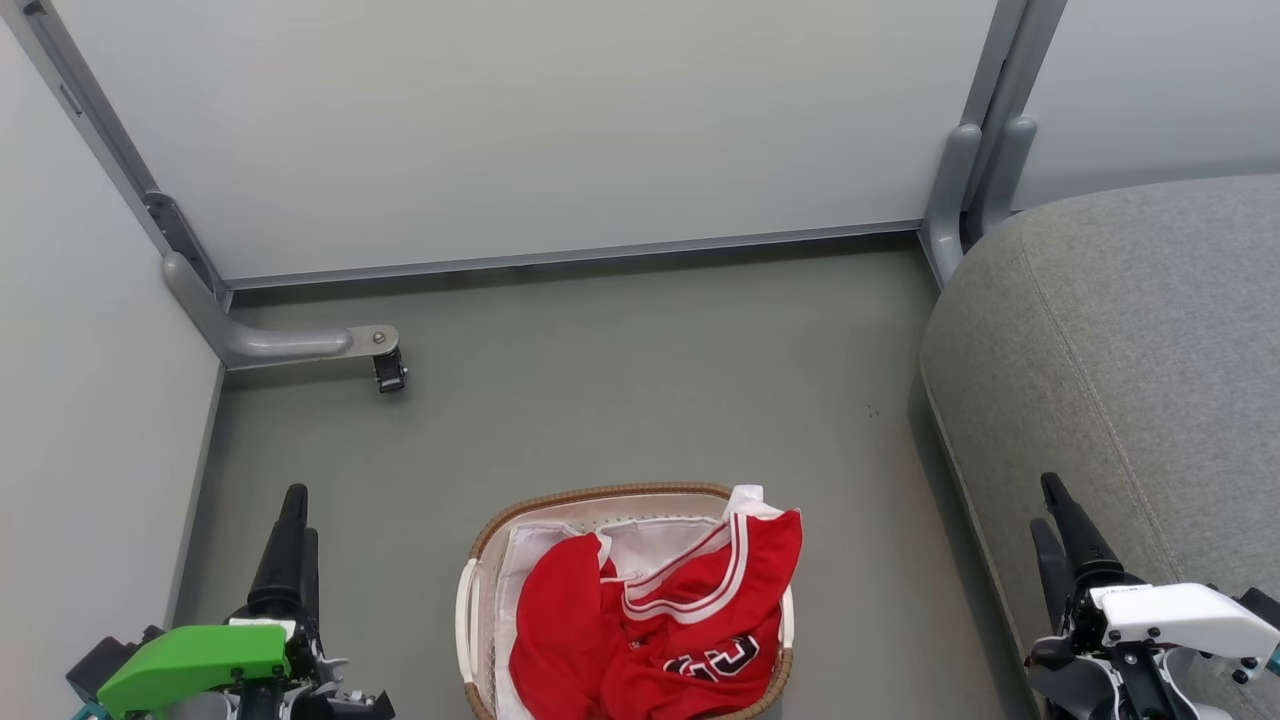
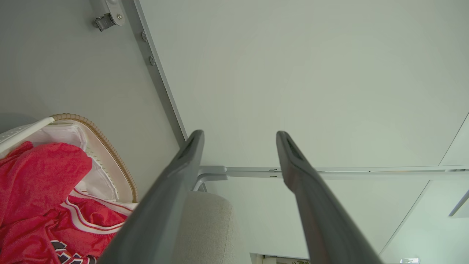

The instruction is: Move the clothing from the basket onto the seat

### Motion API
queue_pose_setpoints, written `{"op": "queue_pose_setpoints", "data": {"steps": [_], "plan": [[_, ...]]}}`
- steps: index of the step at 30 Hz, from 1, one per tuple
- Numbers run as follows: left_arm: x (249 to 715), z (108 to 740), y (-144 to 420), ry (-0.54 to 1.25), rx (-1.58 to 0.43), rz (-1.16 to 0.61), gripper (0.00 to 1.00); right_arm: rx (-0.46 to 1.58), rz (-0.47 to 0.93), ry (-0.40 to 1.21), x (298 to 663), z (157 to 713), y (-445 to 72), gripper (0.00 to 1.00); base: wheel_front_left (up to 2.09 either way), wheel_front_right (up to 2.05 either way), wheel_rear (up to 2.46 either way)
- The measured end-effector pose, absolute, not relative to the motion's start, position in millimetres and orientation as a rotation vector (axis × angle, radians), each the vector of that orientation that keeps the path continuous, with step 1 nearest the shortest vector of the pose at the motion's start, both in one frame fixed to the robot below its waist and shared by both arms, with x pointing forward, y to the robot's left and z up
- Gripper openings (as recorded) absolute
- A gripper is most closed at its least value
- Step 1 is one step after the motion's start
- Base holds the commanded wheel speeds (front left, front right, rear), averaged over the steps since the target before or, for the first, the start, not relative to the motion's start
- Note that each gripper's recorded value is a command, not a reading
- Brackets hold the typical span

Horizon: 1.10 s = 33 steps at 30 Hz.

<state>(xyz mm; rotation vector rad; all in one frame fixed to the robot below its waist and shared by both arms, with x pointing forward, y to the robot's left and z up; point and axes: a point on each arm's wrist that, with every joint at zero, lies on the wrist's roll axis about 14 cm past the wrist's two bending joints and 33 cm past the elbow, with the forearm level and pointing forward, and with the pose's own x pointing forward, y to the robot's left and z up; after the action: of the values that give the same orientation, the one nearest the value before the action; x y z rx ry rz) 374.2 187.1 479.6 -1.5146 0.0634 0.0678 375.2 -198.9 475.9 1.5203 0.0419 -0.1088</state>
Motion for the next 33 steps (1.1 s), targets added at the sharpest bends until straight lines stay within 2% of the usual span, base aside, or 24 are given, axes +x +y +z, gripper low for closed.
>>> {"op": "queue_pose_setpoints", "data": {"steps": [18, 33], "plan": [[378, 499, 180, 0.029, -1.185, 0.029, 1.0, 1.119, -0.032, -0.019, 380, 505, -193, 1.0, 0.0, 0.0, 0.0], [375, 497, 165, 0.048, -0.89, 0.003, 1.0, 0.882, -0.019, -0.032, 379, 508, -190, 1.0, 0.0, 0.0, 0.0]]}}
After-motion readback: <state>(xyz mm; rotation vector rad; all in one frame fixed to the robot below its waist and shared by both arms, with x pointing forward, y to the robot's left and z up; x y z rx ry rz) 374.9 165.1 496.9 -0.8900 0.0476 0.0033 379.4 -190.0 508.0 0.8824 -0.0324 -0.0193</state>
